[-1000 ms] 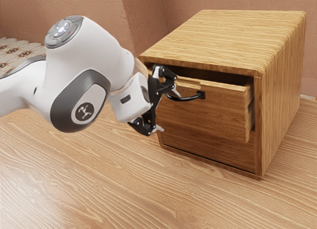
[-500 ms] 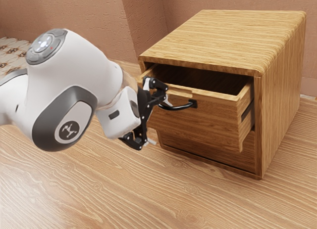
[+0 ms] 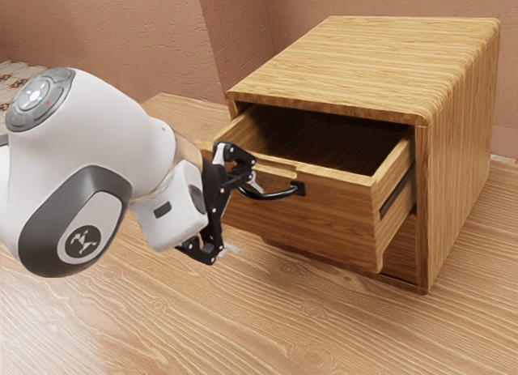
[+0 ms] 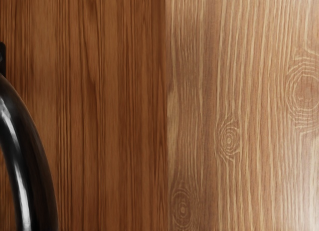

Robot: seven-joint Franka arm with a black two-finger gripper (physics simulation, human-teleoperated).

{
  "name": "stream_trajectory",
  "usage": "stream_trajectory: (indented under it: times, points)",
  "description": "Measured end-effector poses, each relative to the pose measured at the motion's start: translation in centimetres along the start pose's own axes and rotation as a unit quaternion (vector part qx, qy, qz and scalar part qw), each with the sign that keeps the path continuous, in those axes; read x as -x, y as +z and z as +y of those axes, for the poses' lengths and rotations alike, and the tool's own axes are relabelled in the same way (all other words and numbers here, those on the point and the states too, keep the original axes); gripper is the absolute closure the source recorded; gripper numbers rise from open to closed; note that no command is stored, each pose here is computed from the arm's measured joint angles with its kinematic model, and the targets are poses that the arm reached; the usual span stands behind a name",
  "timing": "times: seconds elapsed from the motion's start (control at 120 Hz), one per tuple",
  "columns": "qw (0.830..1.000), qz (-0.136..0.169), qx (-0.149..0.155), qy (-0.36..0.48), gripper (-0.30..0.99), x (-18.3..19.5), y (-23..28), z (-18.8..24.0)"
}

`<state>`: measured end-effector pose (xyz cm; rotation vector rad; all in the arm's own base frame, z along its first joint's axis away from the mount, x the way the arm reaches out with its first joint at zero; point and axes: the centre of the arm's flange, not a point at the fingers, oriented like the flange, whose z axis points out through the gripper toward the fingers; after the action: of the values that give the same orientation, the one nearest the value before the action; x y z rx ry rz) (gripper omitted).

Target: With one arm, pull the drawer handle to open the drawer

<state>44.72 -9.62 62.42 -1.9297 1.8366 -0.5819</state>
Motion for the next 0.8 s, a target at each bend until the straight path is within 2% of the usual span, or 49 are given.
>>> stream_trajectory:
  times: [0.183, 0.275, 0.358, 0.608, 0.7, 0.8]
  points:
    - [1.0, -0.002, -0.005, -0.002, 0.1, -0.1, -0.9, 1.1]
    - [1.0, -0.001, -0.009, -0.005, 0.19, -0.1, -1.5, 1.5]
    - [1.0, -0.001, -0.011, -0.006, 0.18, -0.1, -1.7, 1.9]
    - [1.0, 0.003, -0.02, -0.013, 0.38, -0.1, -2.9, 2.6]
    - [1.0, 0.002, -0.015, -0.014, 0.23, -0.1, -2.5, 2.9]
    - [1.0, 0.003, -0.013, -0.014, 0.17, -0.1, -2.4, 3.0]
